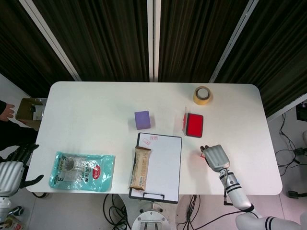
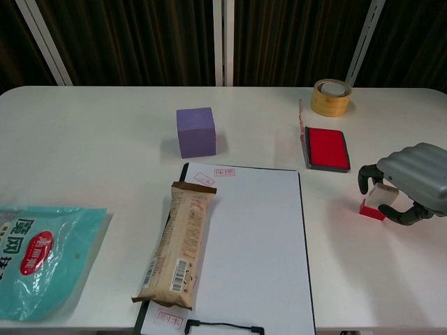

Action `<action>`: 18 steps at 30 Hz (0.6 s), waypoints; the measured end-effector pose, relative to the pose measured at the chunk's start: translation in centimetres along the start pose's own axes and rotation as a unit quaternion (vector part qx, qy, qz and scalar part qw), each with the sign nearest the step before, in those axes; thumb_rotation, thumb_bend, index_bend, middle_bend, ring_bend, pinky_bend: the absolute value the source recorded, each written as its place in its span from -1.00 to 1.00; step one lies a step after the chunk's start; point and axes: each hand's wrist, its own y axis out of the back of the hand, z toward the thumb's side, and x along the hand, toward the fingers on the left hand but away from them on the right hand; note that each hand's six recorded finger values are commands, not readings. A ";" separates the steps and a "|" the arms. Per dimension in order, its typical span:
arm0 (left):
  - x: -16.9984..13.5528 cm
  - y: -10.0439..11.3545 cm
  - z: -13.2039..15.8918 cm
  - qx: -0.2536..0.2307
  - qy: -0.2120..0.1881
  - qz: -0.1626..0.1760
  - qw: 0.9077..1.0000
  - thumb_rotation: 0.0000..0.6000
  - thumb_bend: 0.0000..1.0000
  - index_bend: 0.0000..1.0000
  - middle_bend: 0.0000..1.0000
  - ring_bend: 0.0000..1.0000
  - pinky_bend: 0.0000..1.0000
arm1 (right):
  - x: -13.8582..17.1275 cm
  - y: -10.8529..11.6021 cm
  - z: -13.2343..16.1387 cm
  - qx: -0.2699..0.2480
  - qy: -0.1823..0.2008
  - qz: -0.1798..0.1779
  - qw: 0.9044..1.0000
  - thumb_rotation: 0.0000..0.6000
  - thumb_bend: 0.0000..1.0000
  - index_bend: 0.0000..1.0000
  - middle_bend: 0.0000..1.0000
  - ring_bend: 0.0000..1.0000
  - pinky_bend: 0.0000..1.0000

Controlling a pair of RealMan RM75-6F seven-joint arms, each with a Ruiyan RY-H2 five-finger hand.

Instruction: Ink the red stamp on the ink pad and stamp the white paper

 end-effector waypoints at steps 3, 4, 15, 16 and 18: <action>0.0 0.0 0.0 0.000 -0.001 0.000 1.000 1.00 -1.00 -0.70 -0.70 -0.76 -0.50 | 0.0 0.0 -0.1 -0.001 0.000 0.001 1.000 1.00 -0.36 -0.33 -0.13 0.83 0.96; 0.0 0.0 0.0 0.000 -0.001 0.000 1.000 1.00 -1.00 -0.70 -0.70 -0.76 -0.50 | 0.1 0.0 -0.1 -0.001 0.000 0.001 1.000 1.00 -0.36 -0.35 -0.14 0.83 0.96; 0.1 0.2 0.1 0.001 -0.002 0.002 1.000 1.00 -1.00 -0.70 -0.70 -0.76 -0.50 | 1.2 1.2 -1.3 0.004 -0.004 0.001 1.000 1.00 -0.41 -0.74 -0.31 0.83 0.96; 0.1 0.2 0.1 0.001 -0.002 0.002 1.000 1.00 -1.00 -0.70 -0.70 -0.76 -0.50 | 1.4 1.4 -1.6 0.006 -0.006 0.002 1.000 1.00 -0.45 -0.79 -0.34 0.83 0.96; 0.1 0.3 0.2 0.002 -0.003 0.003 1.000 1.00 -1.00 -0.70 -0.70 -0.76 -0.50 | 2.2 1.9 -2.5 0.009 -0.009 0.007 1.000 1.00 -0.51 -0.86 -0.38 0.83 0.96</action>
